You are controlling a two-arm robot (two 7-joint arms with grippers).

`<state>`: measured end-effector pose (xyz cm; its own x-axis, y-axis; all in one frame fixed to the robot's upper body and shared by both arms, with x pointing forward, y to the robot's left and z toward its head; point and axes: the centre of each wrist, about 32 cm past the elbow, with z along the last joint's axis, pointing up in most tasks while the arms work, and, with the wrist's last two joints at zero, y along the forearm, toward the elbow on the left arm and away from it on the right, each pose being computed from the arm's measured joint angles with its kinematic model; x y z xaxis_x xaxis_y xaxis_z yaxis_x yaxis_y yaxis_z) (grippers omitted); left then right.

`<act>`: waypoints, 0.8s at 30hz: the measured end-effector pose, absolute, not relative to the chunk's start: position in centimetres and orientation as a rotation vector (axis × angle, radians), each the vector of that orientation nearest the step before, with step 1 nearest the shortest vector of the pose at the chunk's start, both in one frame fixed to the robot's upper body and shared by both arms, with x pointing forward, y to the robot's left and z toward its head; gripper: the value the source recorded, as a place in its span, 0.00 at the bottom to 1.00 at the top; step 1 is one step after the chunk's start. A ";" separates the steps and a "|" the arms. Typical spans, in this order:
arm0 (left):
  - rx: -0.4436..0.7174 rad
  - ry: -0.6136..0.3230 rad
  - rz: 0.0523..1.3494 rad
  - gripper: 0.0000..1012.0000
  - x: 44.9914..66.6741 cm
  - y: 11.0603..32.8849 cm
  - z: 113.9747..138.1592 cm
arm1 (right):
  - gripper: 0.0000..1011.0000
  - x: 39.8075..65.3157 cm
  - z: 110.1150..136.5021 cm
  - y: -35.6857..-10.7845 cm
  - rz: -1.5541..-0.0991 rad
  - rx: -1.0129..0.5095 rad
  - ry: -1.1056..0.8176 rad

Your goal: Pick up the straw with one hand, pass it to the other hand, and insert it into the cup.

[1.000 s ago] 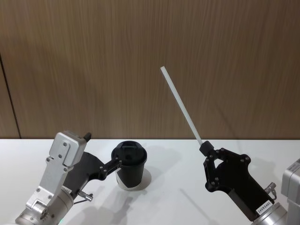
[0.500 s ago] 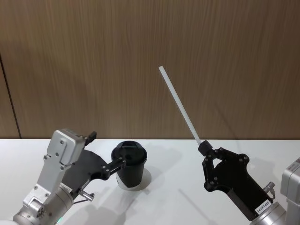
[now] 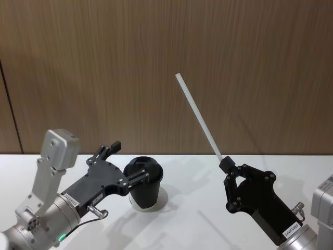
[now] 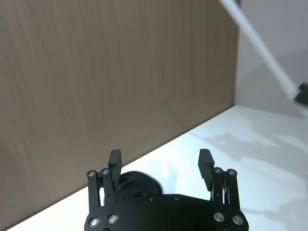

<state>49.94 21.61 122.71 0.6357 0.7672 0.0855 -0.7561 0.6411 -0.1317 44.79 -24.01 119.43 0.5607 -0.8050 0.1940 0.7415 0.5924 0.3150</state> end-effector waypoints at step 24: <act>-0.308 0.206 0.620 0.99 50.8 22.8 126.0 | 0.00 44.8 119.4 -24.0 -0.918 0.207 -0.334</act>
